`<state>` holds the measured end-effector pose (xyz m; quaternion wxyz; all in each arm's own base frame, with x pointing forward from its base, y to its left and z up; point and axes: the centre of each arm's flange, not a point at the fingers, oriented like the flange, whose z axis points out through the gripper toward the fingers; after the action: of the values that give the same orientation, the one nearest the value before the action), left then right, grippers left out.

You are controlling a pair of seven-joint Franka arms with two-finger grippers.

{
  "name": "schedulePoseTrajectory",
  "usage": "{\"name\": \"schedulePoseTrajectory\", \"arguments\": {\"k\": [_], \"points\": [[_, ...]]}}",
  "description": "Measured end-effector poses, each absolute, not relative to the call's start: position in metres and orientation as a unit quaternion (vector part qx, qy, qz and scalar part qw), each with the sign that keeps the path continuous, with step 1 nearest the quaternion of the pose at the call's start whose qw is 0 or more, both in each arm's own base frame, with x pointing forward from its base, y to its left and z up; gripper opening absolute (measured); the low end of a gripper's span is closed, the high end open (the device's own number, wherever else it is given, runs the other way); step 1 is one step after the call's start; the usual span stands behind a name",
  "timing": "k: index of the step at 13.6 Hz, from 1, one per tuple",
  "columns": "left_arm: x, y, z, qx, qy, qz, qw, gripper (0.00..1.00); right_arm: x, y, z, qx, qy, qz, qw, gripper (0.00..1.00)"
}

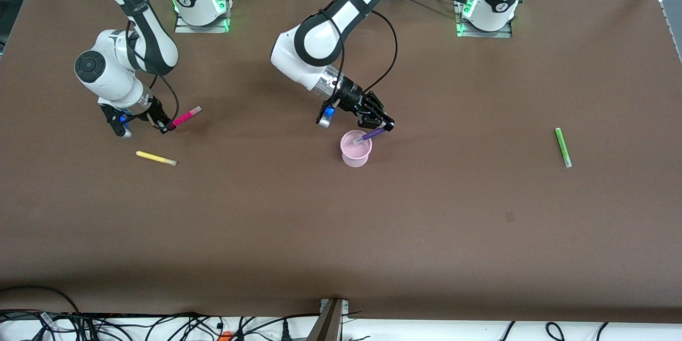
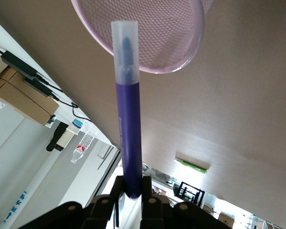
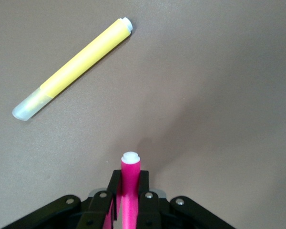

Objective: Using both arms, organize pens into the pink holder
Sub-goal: 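Lower the purple pen into the cup and open the left gripper, then withdraw the left gripper from the cup while the right gripper lifts pink pen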

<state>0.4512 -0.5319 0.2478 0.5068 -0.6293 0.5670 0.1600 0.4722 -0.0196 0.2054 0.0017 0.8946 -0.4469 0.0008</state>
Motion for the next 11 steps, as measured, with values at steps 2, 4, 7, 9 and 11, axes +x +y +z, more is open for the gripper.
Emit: {"name": "schedulePoseTrajectory", "arguments": {"k": [2,4,7,9,11], "points": [[0.450,-0.536,0.248,-0.631,0.565,0.154,0.509,0.18,0.472,-0.020,0.205,0.895,-0.447,0.001,0.002,0.17],[0.454,-0.536,0.253,-0.634,0.562,0.151,0.510,0.32,0.472,-0.020,0.205,0.895,-0.447,0.001,0.002,0.17],[0.456,-0.535,0.267,-0.637,0.553,0.158,0.513,0.66,0.474,-0.020,0.207,0.895,-0.447,0.003,0.001,0.17],[0.457,-0.534,0.280,-0.643,0.544,0.161,0.515,0.86,0.479,-0.020,0.217,0.895,-0.447,-0.007,0.002,0.17],[0.468,-0.524,0.314,-0.670,0.531,0.157,0.495,1.00,0.489,-0.021,0.239,0.893,-0.449,-0.027,0.006,0.17]]}}
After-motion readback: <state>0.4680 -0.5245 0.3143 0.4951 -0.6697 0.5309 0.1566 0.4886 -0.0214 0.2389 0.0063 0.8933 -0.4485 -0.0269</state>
